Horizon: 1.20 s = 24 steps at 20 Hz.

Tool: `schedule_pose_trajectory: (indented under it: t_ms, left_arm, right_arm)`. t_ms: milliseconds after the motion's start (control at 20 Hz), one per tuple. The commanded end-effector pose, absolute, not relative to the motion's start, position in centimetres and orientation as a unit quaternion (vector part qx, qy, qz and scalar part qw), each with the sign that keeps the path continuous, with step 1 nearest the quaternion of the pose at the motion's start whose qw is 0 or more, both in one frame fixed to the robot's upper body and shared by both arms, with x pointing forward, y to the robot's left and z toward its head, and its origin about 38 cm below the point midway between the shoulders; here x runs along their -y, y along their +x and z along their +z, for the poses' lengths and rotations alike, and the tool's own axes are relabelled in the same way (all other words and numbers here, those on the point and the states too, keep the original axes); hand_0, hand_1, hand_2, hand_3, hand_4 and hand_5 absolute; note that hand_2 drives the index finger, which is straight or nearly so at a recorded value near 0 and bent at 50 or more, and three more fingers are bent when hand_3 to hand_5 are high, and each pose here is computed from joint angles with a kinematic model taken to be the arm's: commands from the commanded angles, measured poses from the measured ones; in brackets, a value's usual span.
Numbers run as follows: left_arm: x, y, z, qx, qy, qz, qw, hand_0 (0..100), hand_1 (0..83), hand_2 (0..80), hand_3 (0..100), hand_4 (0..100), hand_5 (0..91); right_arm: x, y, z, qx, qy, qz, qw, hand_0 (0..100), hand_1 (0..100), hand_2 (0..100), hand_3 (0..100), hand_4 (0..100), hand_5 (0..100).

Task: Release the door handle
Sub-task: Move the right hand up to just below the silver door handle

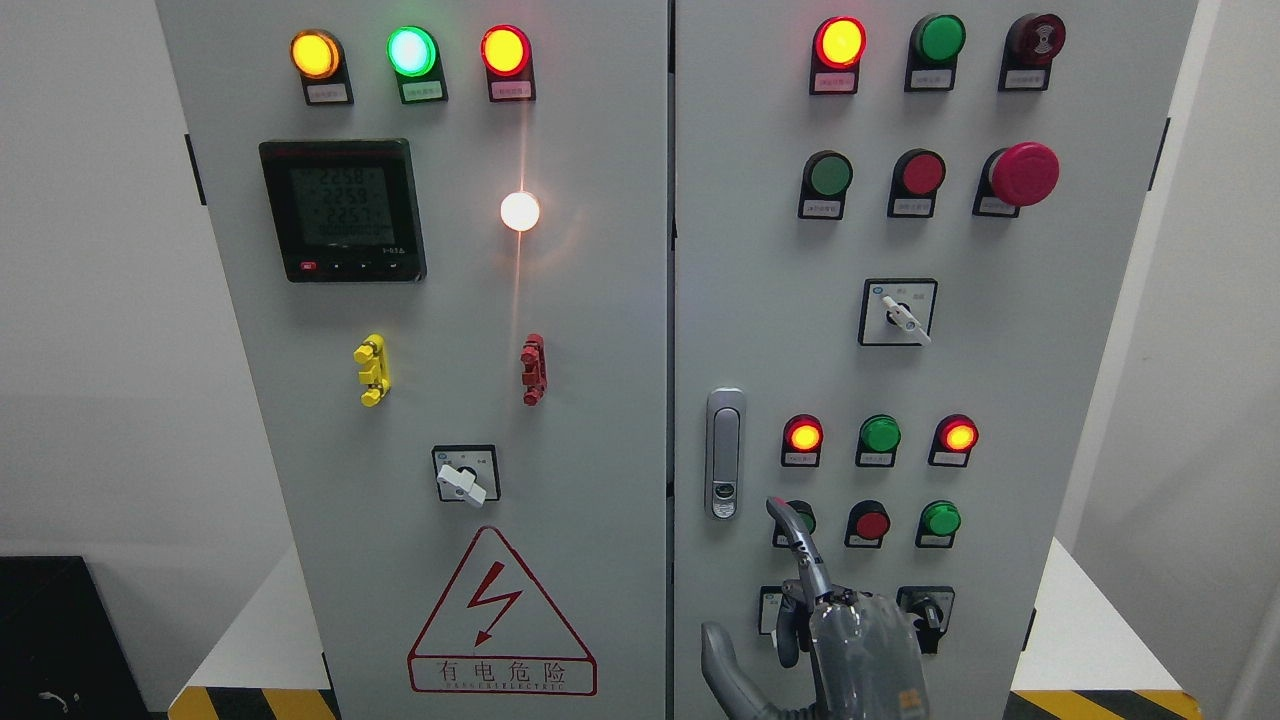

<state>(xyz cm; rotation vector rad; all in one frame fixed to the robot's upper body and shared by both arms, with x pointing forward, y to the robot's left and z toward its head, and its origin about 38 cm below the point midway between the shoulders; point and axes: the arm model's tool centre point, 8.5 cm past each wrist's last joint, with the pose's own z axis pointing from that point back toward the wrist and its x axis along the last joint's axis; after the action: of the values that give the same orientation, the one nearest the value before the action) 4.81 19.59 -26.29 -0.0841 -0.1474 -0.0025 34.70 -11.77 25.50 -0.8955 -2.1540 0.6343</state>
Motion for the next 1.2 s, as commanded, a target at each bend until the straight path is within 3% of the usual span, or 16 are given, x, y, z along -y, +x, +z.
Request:
schedule_pose_trajectory:
  t_ms: [0, 1152]
  left_arm:
    - [-19.6, 4.8, -26.3, 0.073, -0.042, -0.001, 0.996, 12, 55.6, 0.0, 0, 0, 0.0]
    - [-19.6, 4.8, -26.3, 0.074, -0.042, -0.001, 0.996, 12, 55.6, 0.0, 0, 0, 0.0]
  right_arm:
    - [11.2, 36.1, 24.8, 0.809, -0.396, 0.279, 0.332, 43, 40, 11, 100, 100, 100]
    - [10.1, 38.6, 25.0, 0.75, -0.5, 0.302, 0.311, 40, 40, 12, 100, 100, 100]
